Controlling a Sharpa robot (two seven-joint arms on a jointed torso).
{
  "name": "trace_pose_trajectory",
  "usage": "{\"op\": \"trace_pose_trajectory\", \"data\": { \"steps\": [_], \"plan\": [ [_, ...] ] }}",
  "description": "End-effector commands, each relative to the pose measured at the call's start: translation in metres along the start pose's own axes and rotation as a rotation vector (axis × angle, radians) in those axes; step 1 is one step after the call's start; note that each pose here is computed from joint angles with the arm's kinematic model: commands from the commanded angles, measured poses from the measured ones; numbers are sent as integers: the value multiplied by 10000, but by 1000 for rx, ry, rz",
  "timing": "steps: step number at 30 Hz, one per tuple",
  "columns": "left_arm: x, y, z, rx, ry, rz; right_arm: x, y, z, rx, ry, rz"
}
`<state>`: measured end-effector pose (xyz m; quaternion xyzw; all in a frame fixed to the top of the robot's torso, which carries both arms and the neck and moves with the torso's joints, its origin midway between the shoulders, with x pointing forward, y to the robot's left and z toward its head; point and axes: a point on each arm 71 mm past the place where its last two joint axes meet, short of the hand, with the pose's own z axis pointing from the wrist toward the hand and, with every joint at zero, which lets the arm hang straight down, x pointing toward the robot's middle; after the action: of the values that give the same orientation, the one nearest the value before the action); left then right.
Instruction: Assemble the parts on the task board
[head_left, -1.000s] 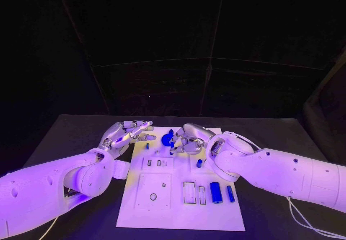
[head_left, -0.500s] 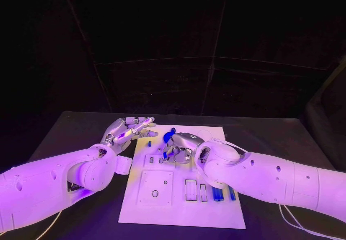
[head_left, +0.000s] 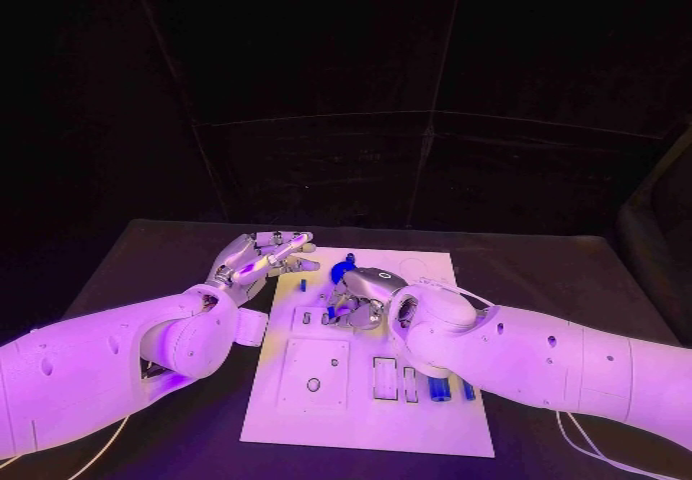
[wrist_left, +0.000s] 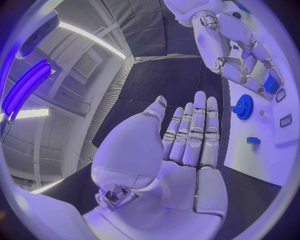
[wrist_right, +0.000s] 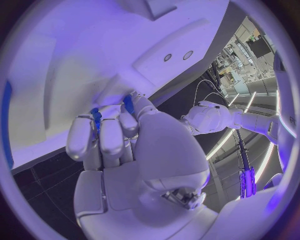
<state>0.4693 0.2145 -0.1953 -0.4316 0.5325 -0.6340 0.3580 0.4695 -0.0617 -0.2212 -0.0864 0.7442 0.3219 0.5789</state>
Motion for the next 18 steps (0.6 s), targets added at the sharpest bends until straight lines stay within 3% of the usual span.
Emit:
{"op": "trace_pose_trajectory", "data": {
  "steps": [1, 18],
  "plan": [
    [17, -13, 9, 6, 14, -10, 35, 8, 1, -2, 34, -30],
    [8, -12, 9, 4, 13, -10, 60, -13, -29, 7, 65, -71]
  ]
}}
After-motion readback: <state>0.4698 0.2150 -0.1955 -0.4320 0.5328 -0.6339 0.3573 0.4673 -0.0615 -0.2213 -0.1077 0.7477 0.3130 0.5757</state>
